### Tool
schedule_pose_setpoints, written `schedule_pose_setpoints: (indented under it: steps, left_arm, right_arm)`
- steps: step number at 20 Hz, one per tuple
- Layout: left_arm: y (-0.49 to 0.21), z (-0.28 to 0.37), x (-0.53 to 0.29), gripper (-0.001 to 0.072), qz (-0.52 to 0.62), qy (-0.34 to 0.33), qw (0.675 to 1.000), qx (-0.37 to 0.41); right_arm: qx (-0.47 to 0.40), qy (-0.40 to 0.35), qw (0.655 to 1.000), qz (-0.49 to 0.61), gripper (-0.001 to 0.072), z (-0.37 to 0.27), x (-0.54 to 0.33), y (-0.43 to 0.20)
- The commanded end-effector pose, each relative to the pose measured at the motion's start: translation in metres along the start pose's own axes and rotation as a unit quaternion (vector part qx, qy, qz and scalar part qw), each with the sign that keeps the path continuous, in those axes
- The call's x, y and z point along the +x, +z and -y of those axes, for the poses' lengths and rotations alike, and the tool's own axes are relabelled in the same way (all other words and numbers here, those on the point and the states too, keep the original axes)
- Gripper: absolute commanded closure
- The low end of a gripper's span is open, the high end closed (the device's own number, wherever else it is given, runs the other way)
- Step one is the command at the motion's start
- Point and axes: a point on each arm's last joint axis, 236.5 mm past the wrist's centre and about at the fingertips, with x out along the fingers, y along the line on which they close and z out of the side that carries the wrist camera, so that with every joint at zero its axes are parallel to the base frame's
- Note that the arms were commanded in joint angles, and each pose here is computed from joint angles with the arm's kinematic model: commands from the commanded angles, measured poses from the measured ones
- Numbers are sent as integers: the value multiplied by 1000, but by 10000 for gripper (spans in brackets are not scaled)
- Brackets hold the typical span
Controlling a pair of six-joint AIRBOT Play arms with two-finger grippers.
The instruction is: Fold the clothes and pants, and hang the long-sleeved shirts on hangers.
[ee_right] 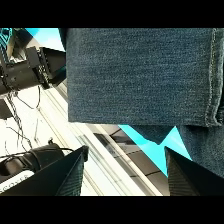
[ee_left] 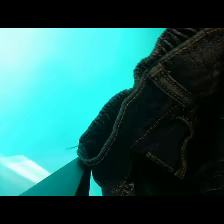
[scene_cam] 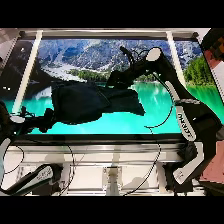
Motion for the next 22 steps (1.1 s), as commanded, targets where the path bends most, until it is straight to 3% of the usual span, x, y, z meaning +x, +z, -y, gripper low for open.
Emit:
schedule_pose_setpoints:
  steps: [1,2,4,5,11,13,22]
  left_arm:
    - [3,8,5,662,9,-12,1000,-9]
    - [4,11,3,671,11,-18,1000,-4]
    - [5,18,-5,672,20,-28,999,37]
    - [7,24,-13,672,31,-36,998,52]
    - [22,62,-70,672,121,-86,983,107]
    - [24,72,-85,672,145,-101,977,119]
    - [25,78,-96,671,160,-111,973,126]
  right_arm:
    - [3,-8,1000,-1,161,3,1,0]
    - [7,-25,1000,-3,163,12,1,-1]
    - [19,-53,998,-14,384,30,3,-6]
    - [35,-52,998,-20,387,35,8,-7]
    - [100,-4,994,-51,353,51,54,-12]
    - [126,-8,990,-60,191,58,65,-15]
    - [143,-17,985,-99,193,71,108,-36]
